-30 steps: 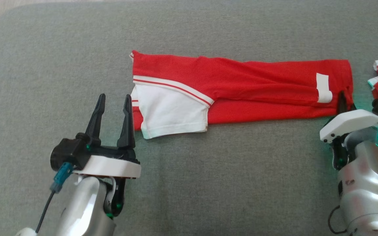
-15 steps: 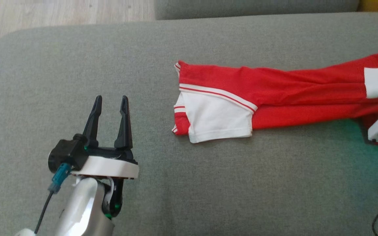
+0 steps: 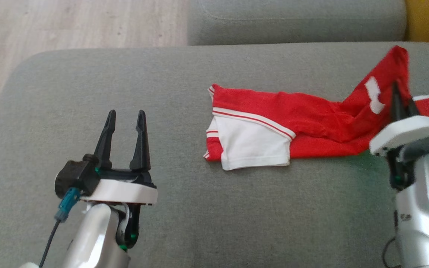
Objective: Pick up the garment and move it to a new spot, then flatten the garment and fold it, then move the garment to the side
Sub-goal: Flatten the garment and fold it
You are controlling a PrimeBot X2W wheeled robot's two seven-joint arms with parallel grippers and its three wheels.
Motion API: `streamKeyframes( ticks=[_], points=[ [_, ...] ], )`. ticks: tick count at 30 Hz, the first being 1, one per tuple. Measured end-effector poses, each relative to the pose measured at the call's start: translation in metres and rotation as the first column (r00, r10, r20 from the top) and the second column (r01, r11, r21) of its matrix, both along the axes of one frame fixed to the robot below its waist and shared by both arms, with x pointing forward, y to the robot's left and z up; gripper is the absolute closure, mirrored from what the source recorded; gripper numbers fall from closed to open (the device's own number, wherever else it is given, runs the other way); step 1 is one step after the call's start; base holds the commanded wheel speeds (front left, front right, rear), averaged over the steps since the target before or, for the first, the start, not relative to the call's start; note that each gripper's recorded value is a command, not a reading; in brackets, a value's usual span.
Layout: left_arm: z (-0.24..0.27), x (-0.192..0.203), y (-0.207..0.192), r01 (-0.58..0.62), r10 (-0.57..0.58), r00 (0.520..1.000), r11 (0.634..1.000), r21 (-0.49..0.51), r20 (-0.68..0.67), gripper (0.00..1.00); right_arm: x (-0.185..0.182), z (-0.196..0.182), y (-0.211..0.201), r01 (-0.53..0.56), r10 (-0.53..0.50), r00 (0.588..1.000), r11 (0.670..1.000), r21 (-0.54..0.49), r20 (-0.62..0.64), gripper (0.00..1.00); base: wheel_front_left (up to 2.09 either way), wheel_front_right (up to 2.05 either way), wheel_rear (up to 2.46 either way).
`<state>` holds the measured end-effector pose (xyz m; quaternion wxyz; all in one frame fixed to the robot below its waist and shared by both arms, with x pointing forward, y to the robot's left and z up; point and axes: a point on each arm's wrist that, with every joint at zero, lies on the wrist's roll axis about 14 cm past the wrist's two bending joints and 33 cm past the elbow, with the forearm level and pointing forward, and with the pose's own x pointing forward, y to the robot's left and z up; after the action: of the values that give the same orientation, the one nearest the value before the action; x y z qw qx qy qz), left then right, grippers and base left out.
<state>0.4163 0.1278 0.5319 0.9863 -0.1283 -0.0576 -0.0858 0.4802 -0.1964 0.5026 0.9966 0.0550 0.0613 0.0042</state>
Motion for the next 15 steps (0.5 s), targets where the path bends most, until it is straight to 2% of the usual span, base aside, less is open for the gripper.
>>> streamKeyframes(
  ticks=[7,15],
  points=[
    [0.001,-0.013,0.017,-0.049,0.049,0.999,0.999,0.000,0.002,0.00,0.006,0.017,0.075,-0.190,0.189,0.982,0.981,0.035,0.029,1.00,0.00,0.00,0.00],
    [-0.009,-0.015,0.034,-0.094,0.094,0.995,0.996,0.006,-0.025,0.00,0.000,-0.013,0.153,-0.386,0.392,0.919,0.915,0.116,-0.038,1.00,0.00,0.00,0.00]
  ],
)
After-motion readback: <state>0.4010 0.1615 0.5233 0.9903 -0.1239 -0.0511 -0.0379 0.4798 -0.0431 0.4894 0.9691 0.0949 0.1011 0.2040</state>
